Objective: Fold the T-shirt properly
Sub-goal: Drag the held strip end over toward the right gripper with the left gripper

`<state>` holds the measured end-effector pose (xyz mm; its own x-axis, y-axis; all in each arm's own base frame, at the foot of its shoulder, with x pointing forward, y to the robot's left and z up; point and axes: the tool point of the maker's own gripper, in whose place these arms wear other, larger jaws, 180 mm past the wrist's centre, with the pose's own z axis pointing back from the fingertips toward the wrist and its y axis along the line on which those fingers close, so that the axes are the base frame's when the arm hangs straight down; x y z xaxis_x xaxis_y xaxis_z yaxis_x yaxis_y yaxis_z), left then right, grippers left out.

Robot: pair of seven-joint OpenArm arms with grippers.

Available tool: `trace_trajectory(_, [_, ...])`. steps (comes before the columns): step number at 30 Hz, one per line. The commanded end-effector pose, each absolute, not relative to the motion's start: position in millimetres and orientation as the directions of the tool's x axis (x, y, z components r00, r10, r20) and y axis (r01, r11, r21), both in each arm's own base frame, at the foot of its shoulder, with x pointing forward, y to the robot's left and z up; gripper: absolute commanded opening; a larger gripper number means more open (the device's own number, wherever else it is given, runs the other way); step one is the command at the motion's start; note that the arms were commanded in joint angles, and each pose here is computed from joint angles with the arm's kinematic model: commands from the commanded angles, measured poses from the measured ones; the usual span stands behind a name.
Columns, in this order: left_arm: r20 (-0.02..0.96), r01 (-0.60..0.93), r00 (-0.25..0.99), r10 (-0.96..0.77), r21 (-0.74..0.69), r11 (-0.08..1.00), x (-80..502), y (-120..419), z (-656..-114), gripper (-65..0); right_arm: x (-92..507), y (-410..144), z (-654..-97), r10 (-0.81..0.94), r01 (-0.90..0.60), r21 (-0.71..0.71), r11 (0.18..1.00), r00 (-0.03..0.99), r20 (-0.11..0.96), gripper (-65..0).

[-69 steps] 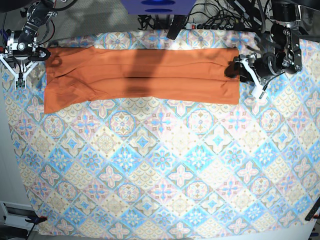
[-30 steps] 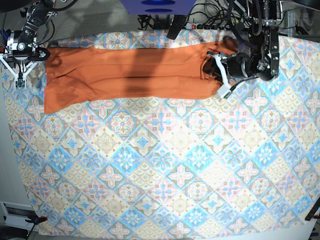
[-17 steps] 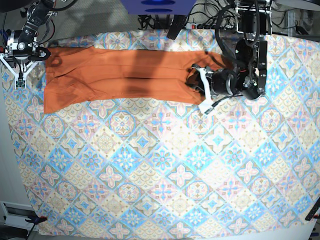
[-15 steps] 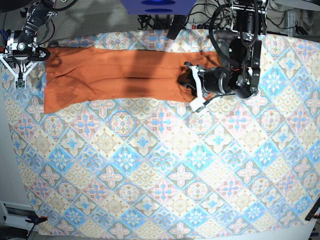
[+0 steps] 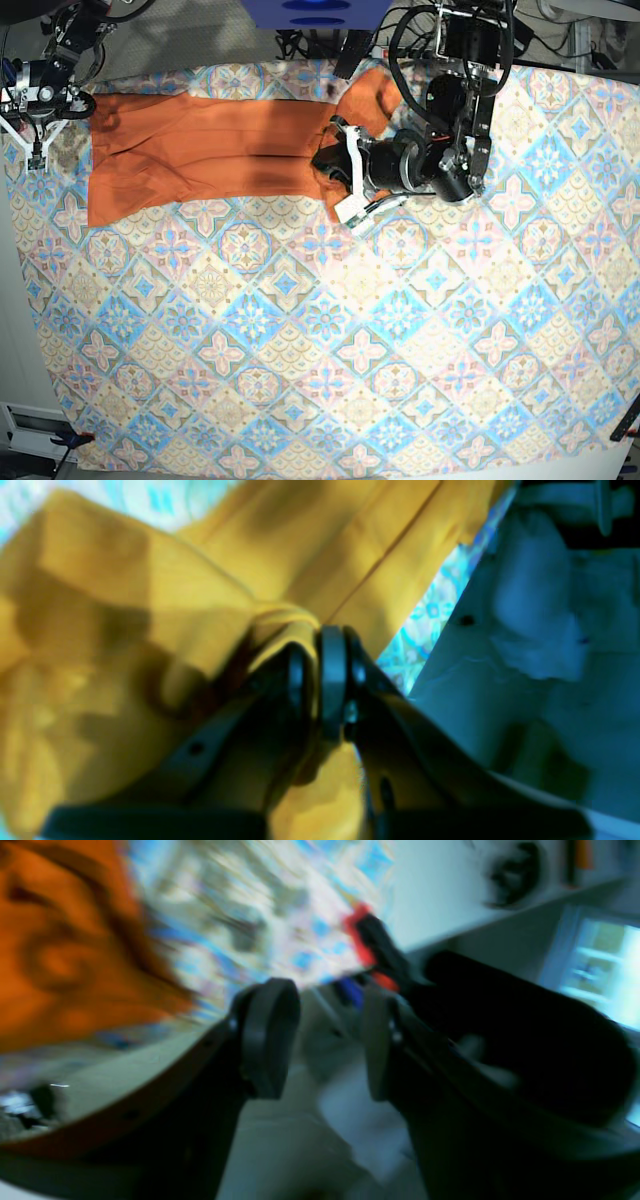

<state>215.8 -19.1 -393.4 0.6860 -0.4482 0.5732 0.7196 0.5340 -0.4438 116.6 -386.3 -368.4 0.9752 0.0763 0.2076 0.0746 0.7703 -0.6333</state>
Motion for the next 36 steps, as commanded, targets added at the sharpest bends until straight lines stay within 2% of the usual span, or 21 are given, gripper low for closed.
trace_trajectory(1, [0.628,0.744,0.654,-0.422,-0.434,0.508,224,-32,-375,-61.1,123,-392,-358,0.091,0.086,-0.657,0.749,0.969,0.230,-40.9])
trace_trajectory(6, [0.660,0.766,0.624,-0.419,-0.412,0.493,238,-45,-362,-61.1,124,-392,-357,0.090,0.090,-0.658,0.748,0.968,0.234,-40.8])
trace_trajectory(13, [0.623,0.812,0.584,-0.521,-0.428,0.398,236,-73,-375,-60.9,124,-392,-357,0.090,0.089,-0.658,0.748,0.968,0.233,-40.9])
trace_trajectory(19, [0.610,0.872,0.480,-0.631,-0.407,0.270,234,-109,-376,-60.7,124,-392,-357,0.090,0.089,-0.658,0.748,0.968,0.233,-40.9])
trace_trajectory(25, [0.636,0.886,0.453,-0.625,-0.399,0.237,239,-131,-363,-60.5,124,-392,-357,0.088,0.090,-0.657,0.749,0.968,0.234,-40.9])
trace_trajectory(30, [0.572,0.872,0.452,-0.684,-0.445,0.204,228,-139,-385,-59.8,124,-392,-357,0.088,0.090,-0.657,0.749,0.968,0.234,-40.9])
trace_trajectory(33, [0.580,0.872,0.448,-0.680,-0.451,0.190,224,-144,-387,-51.8,124,-392,-357,0.088,0.090,-0.657,0.749,0.968,0.234,-40.8])
trace_trajectory(36, [0.578,0.878,0.431,-0.693,-0.447,0.174,220,-146,-388,-36.3,124,-391,-357,0.090,0.089,-0.657,0.749,0.968,0.234,-40.7])
